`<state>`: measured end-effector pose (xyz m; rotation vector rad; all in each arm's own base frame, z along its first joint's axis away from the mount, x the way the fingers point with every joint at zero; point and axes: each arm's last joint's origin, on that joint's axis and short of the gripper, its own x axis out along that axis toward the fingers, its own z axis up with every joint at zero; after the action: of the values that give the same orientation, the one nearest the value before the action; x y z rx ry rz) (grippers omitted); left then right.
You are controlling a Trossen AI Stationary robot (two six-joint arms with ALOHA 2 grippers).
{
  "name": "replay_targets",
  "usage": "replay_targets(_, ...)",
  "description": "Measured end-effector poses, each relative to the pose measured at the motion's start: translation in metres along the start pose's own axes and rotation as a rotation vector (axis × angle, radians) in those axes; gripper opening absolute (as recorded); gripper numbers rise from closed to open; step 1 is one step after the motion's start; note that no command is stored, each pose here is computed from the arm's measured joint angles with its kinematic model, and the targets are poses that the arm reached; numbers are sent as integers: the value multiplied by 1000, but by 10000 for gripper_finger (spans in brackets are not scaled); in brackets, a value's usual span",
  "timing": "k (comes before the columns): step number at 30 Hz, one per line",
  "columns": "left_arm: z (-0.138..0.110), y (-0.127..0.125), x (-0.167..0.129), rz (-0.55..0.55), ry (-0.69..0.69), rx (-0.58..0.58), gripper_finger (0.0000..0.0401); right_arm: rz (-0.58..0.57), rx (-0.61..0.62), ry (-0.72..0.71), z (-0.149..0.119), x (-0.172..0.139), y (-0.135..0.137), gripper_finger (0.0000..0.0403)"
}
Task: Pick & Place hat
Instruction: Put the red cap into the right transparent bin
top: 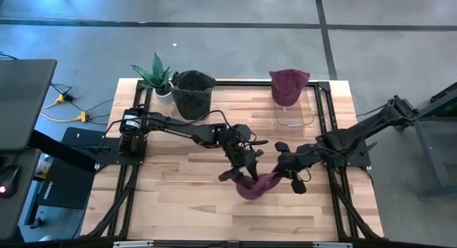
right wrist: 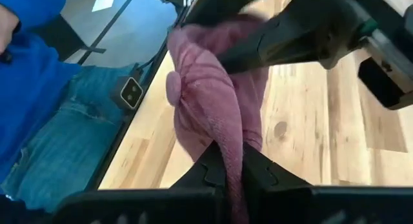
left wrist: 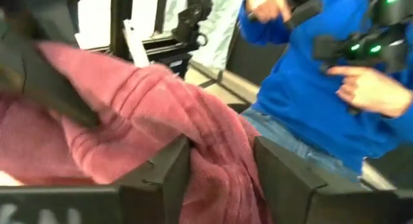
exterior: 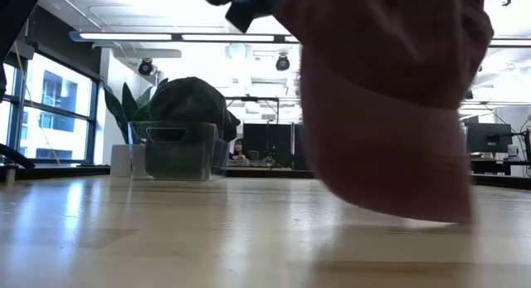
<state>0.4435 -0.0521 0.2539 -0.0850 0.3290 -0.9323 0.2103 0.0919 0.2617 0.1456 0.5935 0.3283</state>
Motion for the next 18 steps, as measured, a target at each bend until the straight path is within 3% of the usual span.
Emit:
replay_targets(8,34,-8,-5,72,127,41,15,22,-7,-18,1,-13,7,4)
replay_targets(13,52,-14,-11,192,243,67,8,77,-25,8,-1,-11,11,16)
replay_targets(18,61,-31,-13,328,342,95,3,100,-33,24,-2,-11,13,60)
